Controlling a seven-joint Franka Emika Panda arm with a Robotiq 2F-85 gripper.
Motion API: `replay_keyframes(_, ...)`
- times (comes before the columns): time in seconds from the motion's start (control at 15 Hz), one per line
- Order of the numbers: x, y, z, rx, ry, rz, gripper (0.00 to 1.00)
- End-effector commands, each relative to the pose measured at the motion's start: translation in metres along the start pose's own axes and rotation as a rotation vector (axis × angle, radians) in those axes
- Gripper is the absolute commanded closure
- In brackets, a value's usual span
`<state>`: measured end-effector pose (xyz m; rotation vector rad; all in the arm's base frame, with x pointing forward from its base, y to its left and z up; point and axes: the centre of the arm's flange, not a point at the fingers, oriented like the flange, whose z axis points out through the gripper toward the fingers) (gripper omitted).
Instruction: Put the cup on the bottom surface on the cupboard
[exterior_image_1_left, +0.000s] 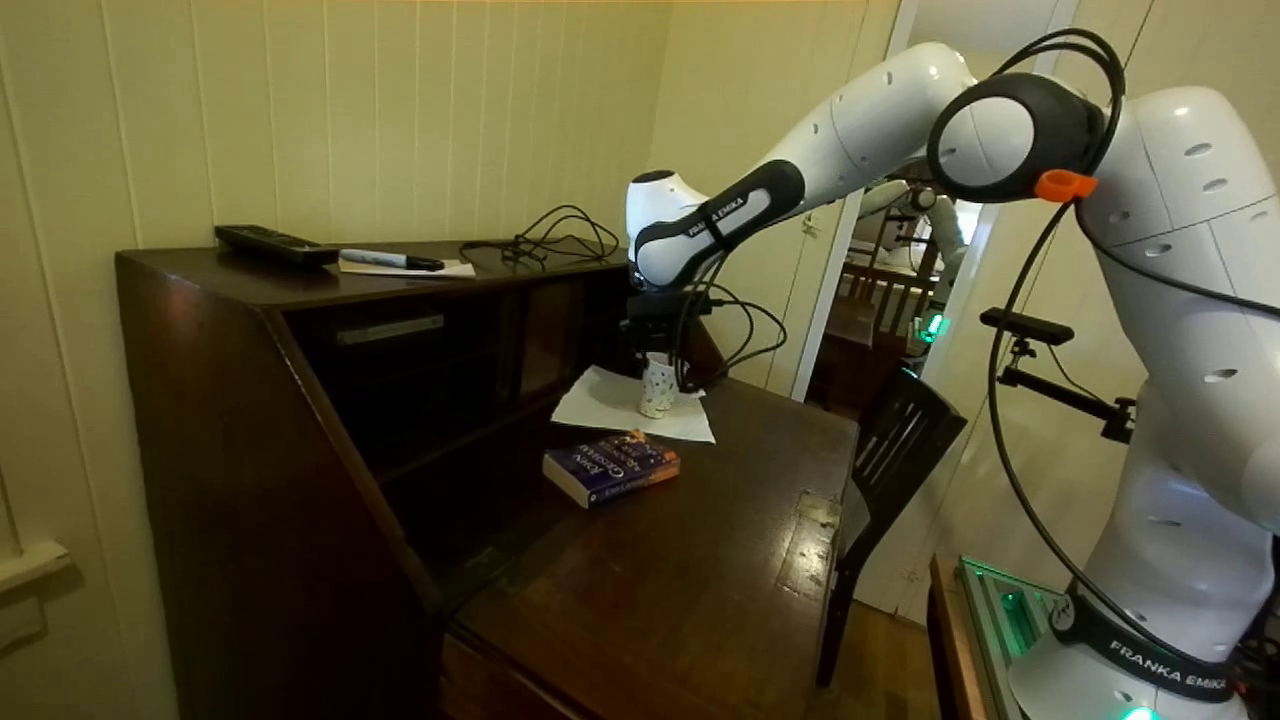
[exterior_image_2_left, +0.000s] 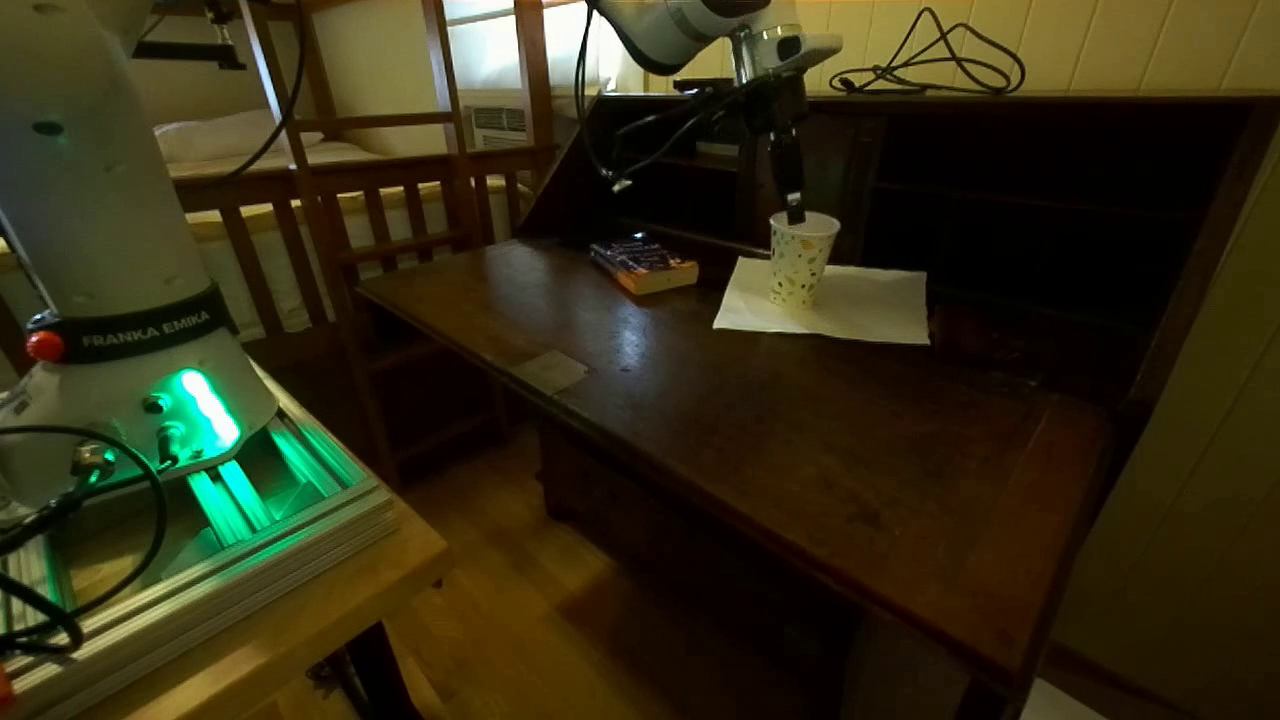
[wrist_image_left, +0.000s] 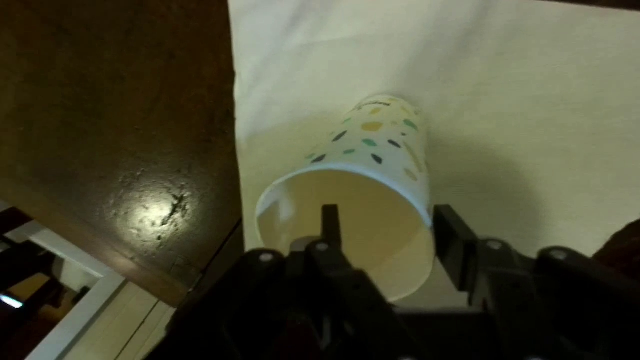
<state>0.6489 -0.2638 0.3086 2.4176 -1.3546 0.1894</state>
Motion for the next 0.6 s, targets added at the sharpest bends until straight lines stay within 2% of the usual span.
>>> replay_keyframes(0.0, -0.019, 0.04, -0.056, -0.1, 0.044, 0.074, 0.16)
replay_keyframes(0.13, -0.028, 0.053, -0.079, -0.079, 0.092, 0.063, 0.02)
replay_keyframes(0.33, -0.036, 0.062, -0.105, -0.017, 0.149, -0.018, 0.0)
replay_keyframes(0.4, -0.037, 0.068, -0.108, -0.023, 0.154, -0.057, 0.0)
replay_keyframes(0.53, -0.031, 0.079, -0.1, -0.137, 0.147, -0.105, 0.0)
